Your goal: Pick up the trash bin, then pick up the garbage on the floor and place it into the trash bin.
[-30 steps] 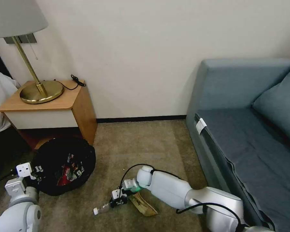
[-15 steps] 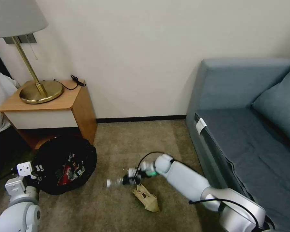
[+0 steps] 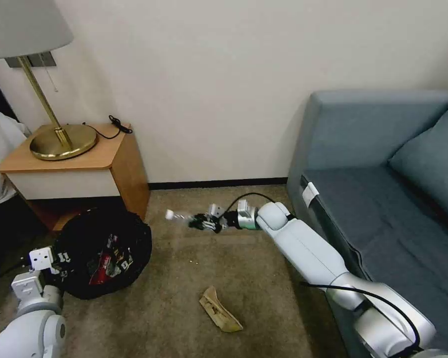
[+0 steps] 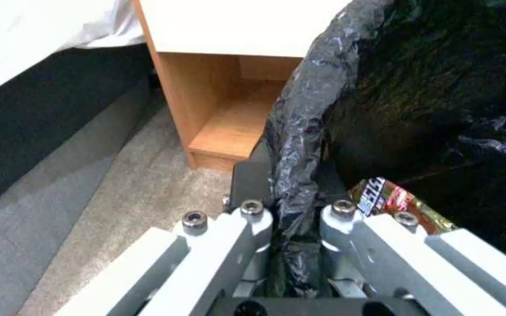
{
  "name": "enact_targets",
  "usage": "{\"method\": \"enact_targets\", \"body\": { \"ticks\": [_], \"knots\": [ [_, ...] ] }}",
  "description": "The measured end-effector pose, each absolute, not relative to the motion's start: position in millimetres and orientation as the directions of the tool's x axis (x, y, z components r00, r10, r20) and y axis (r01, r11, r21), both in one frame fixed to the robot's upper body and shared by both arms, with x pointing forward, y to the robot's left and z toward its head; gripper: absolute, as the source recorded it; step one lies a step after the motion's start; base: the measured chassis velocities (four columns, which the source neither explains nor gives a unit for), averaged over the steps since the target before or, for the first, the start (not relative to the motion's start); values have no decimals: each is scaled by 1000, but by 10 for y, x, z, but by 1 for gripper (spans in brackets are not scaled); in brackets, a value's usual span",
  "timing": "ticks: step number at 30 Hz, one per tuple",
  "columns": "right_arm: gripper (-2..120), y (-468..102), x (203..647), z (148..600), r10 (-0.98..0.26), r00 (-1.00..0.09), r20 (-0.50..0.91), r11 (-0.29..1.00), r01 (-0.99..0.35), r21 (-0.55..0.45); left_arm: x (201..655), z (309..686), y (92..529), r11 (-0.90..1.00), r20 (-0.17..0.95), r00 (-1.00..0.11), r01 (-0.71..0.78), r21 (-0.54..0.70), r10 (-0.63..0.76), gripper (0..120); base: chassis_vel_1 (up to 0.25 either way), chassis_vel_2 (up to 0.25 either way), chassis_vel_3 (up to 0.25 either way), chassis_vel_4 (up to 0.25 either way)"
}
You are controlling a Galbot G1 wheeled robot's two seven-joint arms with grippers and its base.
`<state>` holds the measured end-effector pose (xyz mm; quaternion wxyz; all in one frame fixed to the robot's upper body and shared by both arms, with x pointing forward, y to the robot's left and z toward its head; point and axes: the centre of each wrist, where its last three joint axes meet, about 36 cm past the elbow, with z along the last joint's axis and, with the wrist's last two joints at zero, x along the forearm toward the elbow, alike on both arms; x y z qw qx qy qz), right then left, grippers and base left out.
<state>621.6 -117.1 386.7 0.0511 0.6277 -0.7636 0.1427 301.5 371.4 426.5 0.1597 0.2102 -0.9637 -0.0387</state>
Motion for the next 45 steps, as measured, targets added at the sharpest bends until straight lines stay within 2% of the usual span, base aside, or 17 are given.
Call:
{"method": "enact_targets", "body": {
  "ticks": [5,7,13,17,22,26,28,29,31,32,34,36,38,39,41,43,45],
  "knots": [
    [13,-842,6028,4153,-982,-133,137,125,-990,-62,3009,4293,3706,910,291,-862,-389,146,-415,4,0,0,0,0],
    [13,-586,5855,4265,-994,-64,83,64,-998,3,3012,4299,3695,911,292,-863,-385,149,-413,4,0,0,0,0],
    [13,-33,5588,4320,-1000,18,19,-16,-995,103,3036,4299,3639,916,294,-867,-372,153,-402,4,0,0,0,0],
    [13,145,5565,4298,-1000,19,3,-18,-991,132,3042,4301,3616,917,295,-869,-368,152,-398,4,0,0,0,0],
    [13,566,5599,4143,-999,-42,0,42,-986,158,3051,4360,3566,923,297,-874,-357,147,-385,4,0,0,0,0],
    [13,606,5564,4060,-998,-68,12,69,-984,163,3053,4370,3568,922,296,-874,-357,148,-385,4,0,0,0,0],
    [20,584,5524,3976,-996,-82,29,85,-983,165,3049,4372,3577,922,296,-874,-358,147,-386,4,0,0,0,0],
    [20,584,5524,3976,-996,-82,29,85,-983,165,3049,4372,3577,922,296,-874,-358,147,-386,4,0,0,0,0],
    [30,528,5501,3901,-995,-90,45,96,-982,160,3045,4364,3586,922,298,-872,-360,146,-388,4,0,0,0,0],
    [30,528,5501,3901,-995,-90,45,96,-982,160,3045,4364,3586,922,298,-872,-360,146,-388,4,0,0,0,0],
    [41,467,5473,3845,-993,-99,58,107,-983,148,3047,4338,3591,921,303,-870,-361,144,-389,4,0,0,0,0],
    [44,462,5470,3842,-993,-99,58,107,-983,147,3047,4336,3590,921,303,-870,-361,144,-389,4,0,0,0,0],
    [56,436,5451,3831,-993,-98,61,106,-984,142,3050,4324,3582,922,305,-870,-361,140,-387,4,0,0,0,0],
    [56,436,5451,3831,-993,-98,61,106,-984,142,3050,4324,3582,922,305,-870,-361,140,-387,4,0,0,0,0],
    [64,414,5446,3825,-993,-99,64,107,-985,138,3053,4317,3580,922,305,-870,-361,139,-387,4,0,0,0,0],
    [66,410,5445,3823,-993,-99,64,107,-985,136,3053,4316,3580,922,305,-870,-361,139,-387,4,0,0,0,0],
    [81,393,5440,3818,-993,-101,66,109,-986,130,3054,4309,3582,922,305,-870,-362,140,-388,4,0,0,0,0]
  ]
}}
